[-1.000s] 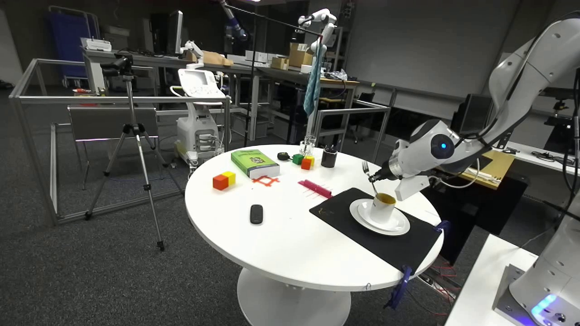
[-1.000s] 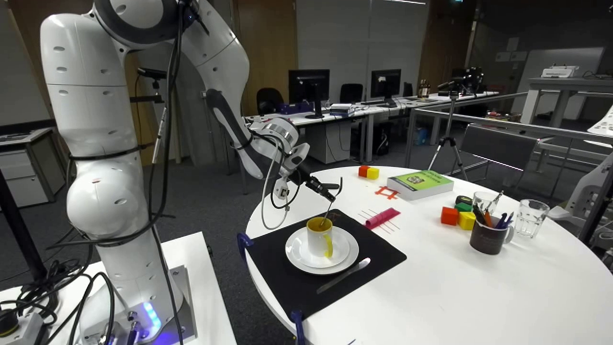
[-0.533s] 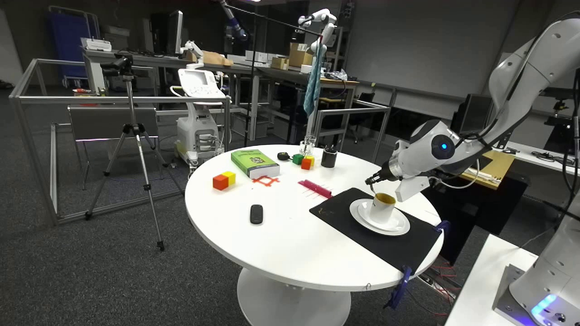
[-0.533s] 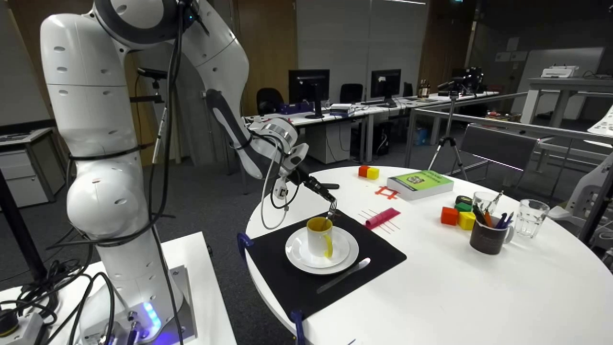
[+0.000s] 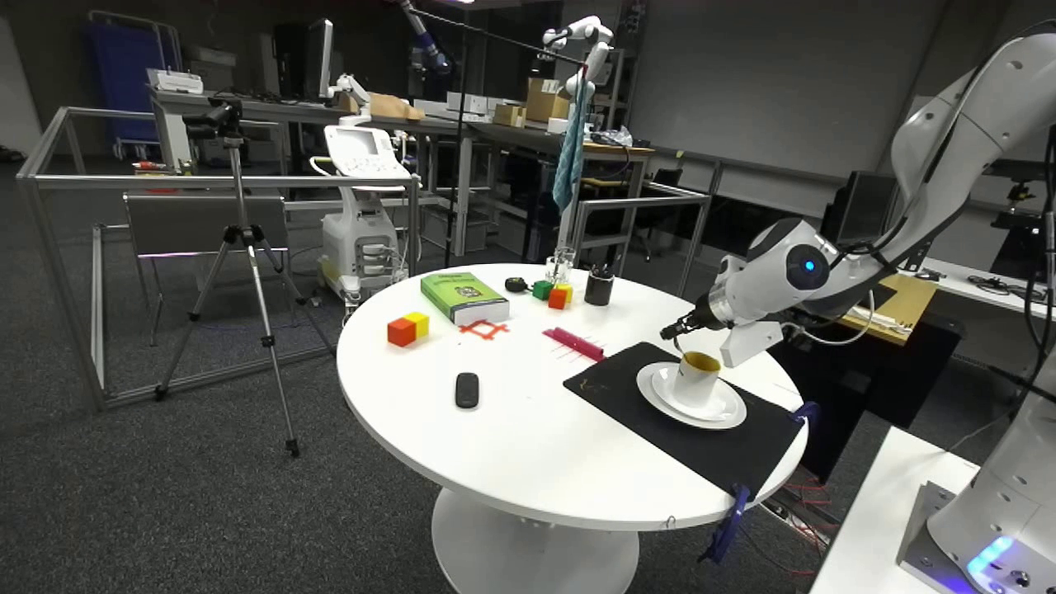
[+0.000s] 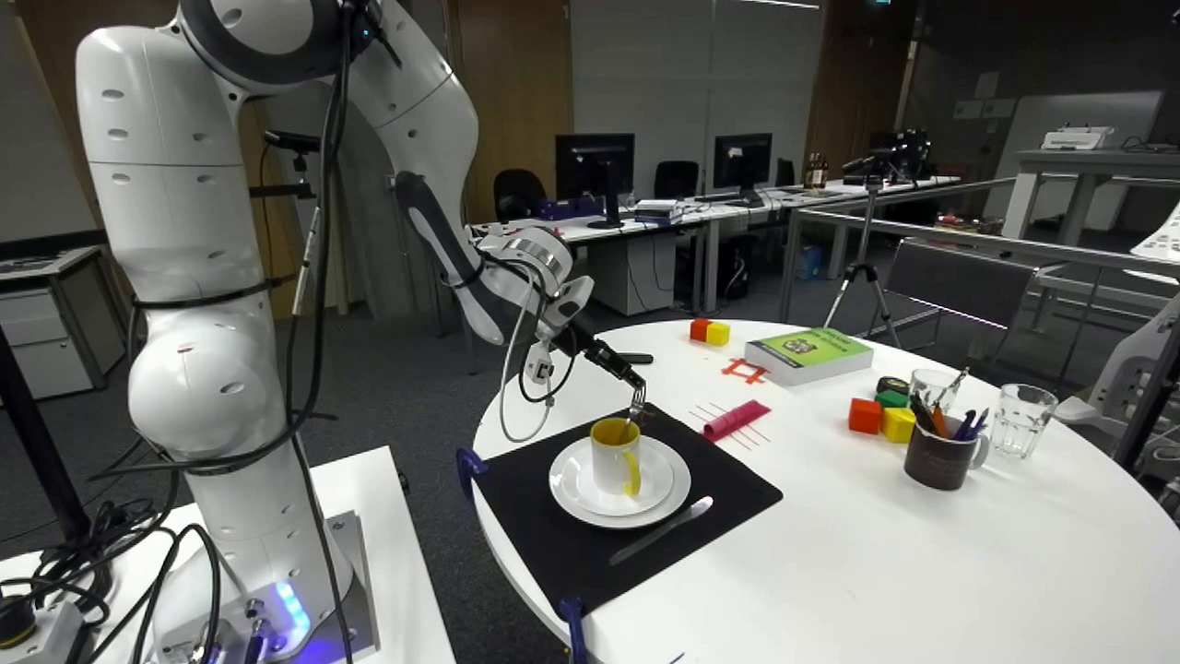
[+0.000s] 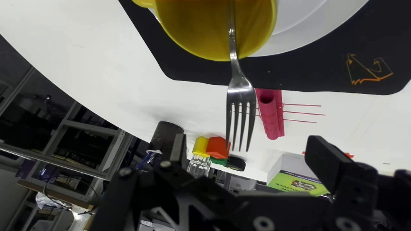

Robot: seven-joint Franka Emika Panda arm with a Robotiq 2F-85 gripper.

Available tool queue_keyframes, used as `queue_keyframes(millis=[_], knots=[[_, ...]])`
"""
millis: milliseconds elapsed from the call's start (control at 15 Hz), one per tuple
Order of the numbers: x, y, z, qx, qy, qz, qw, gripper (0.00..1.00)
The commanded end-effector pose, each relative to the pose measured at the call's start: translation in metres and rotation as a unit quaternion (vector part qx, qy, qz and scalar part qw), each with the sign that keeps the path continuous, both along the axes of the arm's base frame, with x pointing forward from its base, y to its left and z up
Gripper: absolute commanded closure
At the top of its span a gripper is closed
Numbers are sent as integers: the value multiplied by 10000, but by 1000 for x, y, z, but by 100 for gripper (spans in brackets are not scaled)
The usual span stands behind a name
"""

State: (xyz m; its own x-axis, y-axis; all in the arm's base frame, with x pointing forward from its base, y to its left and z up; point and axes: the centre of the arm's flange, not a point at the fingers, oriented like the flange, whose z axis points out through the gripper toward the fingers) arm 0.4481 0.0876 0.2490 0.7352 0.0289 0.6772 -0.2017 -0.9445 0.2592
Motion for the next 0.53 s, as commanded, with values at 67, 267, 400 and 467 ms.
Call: queue_keyframes(millis=[67, 267, 400, 467], knots=[[-22, -17, 33, 469, 53, -133, 9988, 0], [-33, -33, 52, 929, 189, -262, 9952, 0], [-40, -48, 63, 1238, 314, -358, 9912, 0], [-43, -57, 68, 1380, 394, -407, 9888, 0]])
